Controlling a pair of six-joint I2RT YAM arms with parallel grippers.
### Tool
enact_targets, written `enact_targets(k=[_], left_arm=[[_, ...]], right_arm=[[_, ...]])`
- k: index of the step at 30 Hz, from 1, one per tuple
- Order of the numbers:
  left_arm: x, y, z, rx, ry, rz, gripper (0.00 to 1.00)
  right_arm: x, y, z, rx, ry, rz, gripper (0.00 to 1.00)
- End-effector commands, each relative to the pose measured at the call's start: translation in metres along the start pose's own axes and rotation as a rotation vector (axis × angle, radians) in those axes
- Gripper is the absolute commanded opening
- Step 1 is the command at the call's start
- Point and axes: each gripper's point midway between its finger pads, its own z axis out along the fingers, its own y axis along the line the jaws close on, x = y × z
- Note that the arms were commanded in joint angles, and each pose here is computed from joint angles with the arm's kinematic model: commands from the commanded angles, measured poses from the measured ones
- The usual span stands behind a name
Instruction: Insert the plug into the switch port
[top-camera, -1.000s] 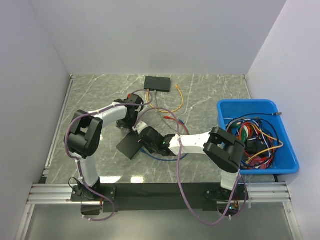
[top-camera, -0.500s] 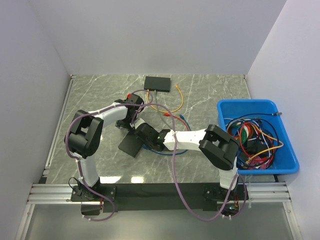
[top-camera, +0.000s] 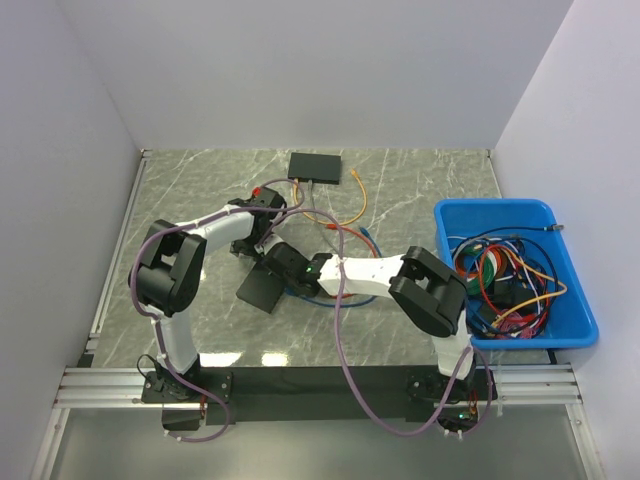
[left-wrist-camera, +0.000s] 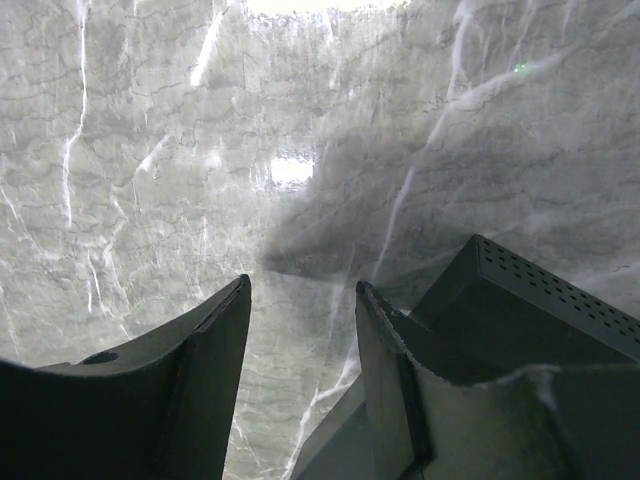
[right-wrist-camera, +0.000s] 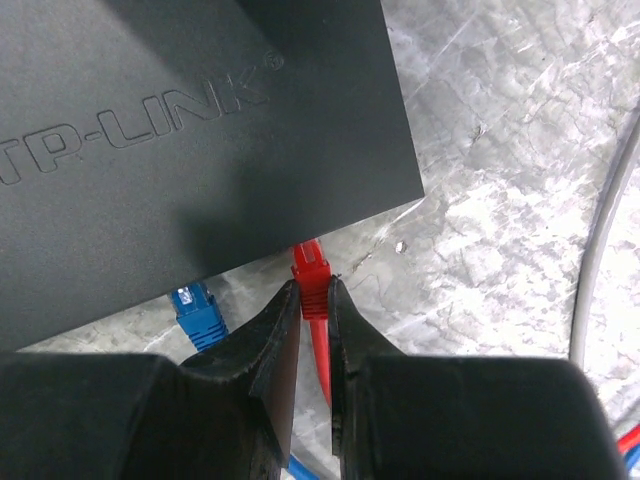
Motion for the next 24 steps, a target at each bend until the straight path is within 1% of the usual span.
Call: enact_targets(k=[1,2,5,8,12,16,20,24], left_arm=[[0.053,-0.039,0.003,0.119,0.168,0.076,0.53],[0.053,-0.039,0.003,0.119,0.168,0.078,0.53],[0.055,-0.041,0.003,0.130,0.175,0.079,0.52],[0.057,-0.043,0.004,0.135,0.180,0.083,0.52],[0.058,-0.044,0.005,0.134,0.184,0.086,0.51],[0.062,-0.048,0.006,0.144,0.198,0.094,0.50],[0.063,-0.050,0.006,0.158,0.204,0.095,0.50],[0.065,-0.063,-0.001,0.249,0.212,0.087,0.50]], right_arm=[[-0.122,-0.004,-0.014,-0.007,-0.360,0.102,0.00],[-0.124,-0.002,-0.013,-0.015,-0.363,0.100,0.00],[-0.134,0.006,-0.016,-0.011,-0.385,0.026,0.00],[-0.151,0.011,-0.024,-0.022,-0.475,0.004,0.00],[-0.168,0.012,-0.041,-0.027,-0.560,0.004,0.00],[-0.185,0.018,-0.065,-0.051,-0.657,-0.040,0.00],[-0.200,0.020,-0.085,-0.044,-0.756,-0.044,0.00],[-0.209,0.019,-0.098,-0.052,-0.841,-0.019,0.00]])
